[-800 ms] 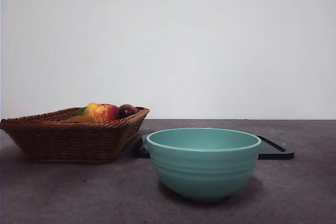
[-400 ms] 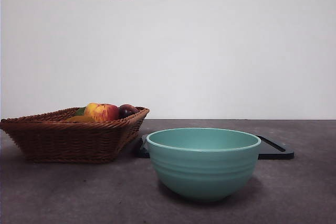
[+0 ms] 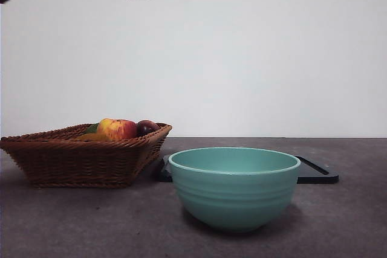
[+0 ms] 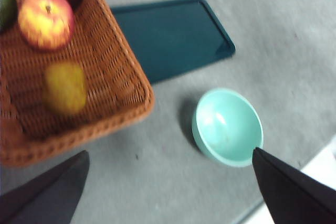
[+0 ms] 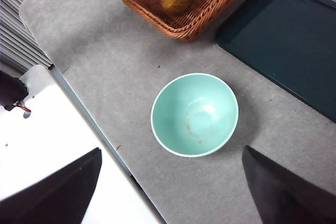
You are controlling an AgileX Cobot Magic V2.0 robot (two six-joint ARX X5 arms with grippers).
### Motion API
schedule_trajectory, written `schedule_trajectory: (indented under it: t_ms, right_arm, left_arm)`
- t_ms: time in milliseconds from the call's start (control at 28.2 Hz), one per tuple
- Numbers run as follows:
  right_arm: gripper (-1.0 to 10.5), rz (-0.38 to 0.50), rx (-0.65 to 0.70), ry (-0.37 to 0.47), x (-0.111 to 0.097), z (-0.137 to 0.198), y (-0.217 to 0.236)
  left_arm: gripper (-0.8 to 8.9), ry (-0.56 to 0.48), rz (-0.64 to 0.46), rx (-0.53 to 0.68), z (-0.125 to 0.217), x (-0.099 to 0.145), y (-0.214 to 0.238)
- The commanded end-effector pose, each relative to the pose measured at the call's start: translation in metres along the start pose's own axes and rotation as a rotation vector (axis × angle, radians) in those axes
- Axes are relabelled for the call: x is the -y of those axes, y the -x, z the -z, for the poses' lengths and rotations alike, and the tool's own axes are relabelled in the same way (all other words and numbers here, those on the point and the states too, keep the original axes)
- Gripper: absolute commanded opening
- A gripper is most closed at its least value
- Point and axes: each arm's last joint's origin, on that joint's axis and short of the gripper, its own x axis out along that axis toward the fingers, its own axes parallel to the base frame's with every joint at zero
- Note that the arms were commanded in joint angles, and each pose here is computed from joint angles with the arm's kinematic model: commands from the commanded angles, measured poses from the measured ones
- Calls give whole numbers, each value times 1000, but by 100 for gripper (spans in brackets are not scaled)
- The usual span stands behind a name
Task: Pick up the wifruite, put it on the bowl, pick up the plate, put it on desk
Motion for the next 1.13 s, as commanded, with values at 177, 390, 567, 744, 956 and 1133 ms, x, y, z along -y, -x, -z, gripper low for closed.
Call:
schedule_trajectory:
  t_ms: [177, 390, 567, 744, 956, 1133]
  right_arm:
    - [428, -3, 14, 22, -2, -5, 2]
    - [428, -3, 14, 22, -2, -5, 2]
    - [428, -3, 14, 22, -2, -5, 2]
    - [428, -3, 14, 22, -2, -5, 2]
    - [428, -3, 15, 22, -2, -5, 2]
    - [428, -2, 16, 23, -2, -5, 2]
  left_arm:
    - [491, -1, -106, -39, -33, -4, -27]
    - [491, -15, -212, -110, -56, -13, -61]
    - [490, -20, -271, -177, -62, -25, -94]
    - [490, -11, -302, -227, -61, -39, -125]
    - [490, 4, -311, -297, -54, -59, -173]
    - [491, 8, -348, -360, -43, -73, -204]
